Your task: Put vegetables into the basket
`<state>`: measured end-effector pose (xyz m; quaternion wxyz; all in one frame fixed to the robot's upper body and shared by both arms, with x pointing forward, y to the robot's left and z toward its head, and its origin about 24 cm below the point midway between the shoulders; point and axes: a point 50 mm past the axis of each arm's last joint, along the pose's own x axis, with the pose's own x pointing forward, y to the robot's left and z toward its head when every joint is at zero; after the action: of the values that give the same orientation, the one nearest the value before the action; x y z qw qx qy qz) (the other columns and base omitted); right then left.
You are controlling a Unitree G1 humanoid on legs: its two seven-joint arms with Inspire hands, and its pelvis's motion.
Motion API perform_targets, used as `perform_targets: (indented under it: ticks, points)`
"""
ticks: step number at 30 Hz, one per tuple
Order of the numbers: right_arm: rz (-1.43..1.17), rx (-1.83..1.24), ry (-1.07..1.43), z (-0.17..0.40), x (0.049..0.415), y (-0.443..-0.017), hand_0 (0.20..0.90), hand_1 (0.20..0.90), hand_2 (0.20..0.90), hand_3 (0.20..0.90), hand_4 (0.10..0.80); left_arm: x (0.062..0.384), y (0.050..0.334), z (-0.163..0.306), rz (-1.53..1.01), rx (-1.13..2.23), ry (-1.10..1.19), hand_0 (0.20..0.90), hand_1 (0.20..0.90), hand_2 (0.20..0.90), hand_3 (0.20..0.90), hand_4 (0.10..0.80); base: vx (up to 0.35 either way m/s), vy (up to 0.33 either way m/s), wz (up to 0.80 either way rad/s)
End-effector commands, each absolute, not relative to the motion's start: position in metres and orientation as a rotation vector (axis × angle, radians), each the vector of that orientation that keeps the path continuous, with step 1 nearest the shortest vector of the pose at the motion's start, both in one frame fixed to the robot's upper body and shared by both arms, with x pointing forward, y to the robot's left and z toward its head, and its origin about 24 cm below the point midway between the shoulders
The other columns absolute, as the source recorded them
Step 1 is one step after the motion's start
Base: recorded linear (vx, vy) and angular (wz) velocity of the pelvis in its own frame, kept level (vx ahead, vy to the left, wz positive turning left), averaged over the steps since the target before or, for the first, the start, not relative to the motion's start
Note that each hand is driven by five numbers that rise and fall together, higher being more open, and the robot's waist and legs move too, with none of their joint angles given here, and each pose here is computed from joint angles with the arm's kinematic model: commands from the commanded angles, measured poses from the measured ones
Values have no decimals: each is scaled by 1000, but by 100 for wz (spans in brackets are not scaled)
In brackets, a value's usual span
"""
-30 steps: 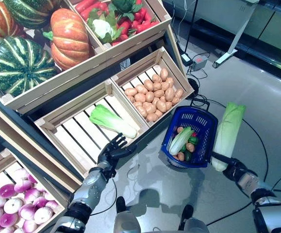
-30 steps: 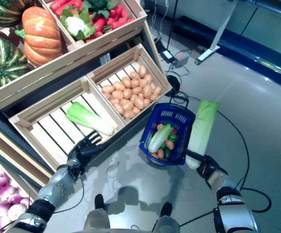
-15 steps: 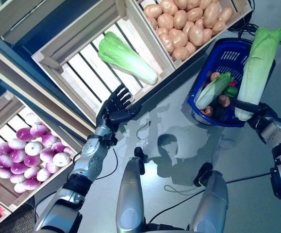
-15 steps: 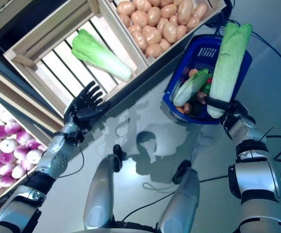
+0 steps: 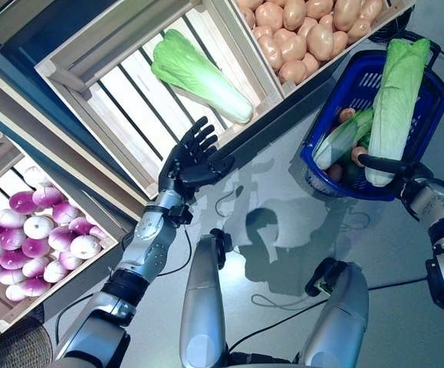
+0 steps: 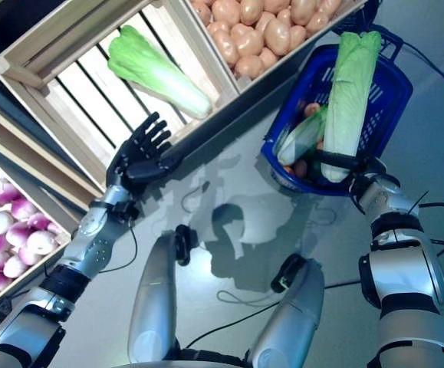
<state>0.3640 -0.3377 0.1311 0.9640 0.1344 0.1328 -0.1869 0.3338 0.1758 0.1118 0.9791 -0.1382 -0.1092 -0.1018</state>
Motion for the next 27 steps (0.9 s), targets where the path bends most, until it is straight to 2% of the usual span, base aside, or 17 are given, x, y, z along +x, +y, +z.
perform_targets:
  ticks: [1, 4, 10, 15, 23, 27]
  points:
    - [-435, 373, 103, 161, 372, -341, 900, 900, 900, 900, 800, 333, 183, 161, -173, -189, -498, 900, 900, 900, 900, 800, -55, 31, 2]
    - [-449, 402, 101, 159, 370, -343, 900, 900, 900, 900, 800, 333, 189, 166, -110, -111, -522, 900, 900, 900, 900, 800, 53, 17, 5]
    - [-462, 415, 142, 148, 361, -353, 900, 900, 900, 900, 800, 337, 215, 199, 138, 293, -638, 900, 900, 900, 900, 800, 14, 36, 1]
    - [-447, 398, 162, 146, 359, -356, 900, 900, 900, 900, 800, 345, 240, 220, 307, 544, -630, 900, 900, 900, 900, 800, 54, 20, 0]
    - [-356, 351, 177, 148, 365, -346, 900, 900, 900, 900, 800, 353, 273, 264, 586, 1364, -759, 900, 900, 900, 900, 800, 28, 76, -7]
    - [-303, 313, 168, 154, 371, -337, 900, 900, 900, 900, 800, 365, 282, 280, 591, 1705, -678, 900, 900, 900, 900, 800, -12, 118, -8]
